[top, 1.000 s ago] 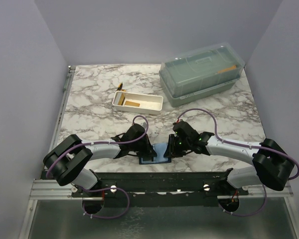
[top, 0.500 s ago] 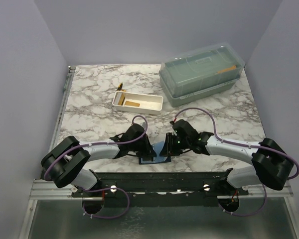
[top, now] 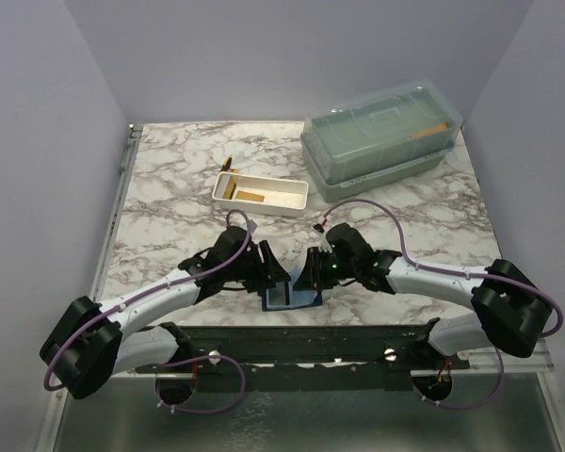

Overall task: Put the credit cards into the card holder
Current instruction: Insert the credit card into the card holder.

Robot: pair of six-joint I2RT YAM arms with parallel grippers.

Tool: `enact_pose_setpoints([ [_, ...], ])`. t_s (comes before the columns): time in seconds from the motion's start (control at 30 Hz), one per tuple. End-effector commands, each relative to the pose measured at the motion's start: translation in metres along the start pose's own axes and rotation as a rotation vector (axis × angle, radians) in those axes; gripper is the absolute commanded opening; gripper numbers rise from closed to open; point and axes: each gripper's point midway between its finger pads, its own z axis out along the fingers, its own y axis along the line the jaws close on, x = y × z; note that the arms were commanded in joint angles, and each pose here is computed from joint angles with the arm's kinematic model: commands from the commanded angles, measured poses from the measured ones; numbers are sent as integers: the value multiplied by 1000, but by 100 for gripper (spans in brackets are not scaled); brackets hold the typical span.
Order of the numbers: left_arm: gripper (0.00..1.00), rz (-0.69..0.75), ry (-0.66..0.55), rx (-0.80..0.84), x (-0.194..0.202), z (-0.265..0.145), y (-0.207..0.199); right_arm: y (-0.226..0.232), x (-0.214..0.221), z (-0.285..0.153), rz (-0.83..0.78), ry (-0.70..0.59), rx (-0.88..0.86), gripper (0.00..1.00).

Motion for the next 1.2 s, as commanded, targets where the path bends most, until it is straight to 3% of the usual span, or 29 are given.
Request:
enact_pose_setpoints([
  [0.0,63,-11,-33,45,-19,-11,-21,3,4,6,-51,17,-56,22],
  [0.17,64,22,-27,53,-30,0,-33,3,5,9,-45,24,-59,14],
  [0.27,53,29,-17,41,-30,6,-29,2,5,11,-45,29,-59,10],
  [0.53,41,36,-32,17,-30,8,-20,-1,8,11,-37,32,-54,7],
  [0.63,44,36,-35,14,-30,7,-18,-2,9,11,-35,35,-50,4],
  [0.8,60,27,-60,-15,-32,5,-11,-3,9,12,-31,36,-47,1],
  [0.87,61,27,-71,-26,-34,4,-10,-3,9,12,-31,35,-47,0],
  [1.17,42,34,-71,-66,-34,7,-1,-4,9,13,-28,38,-45,0],
])
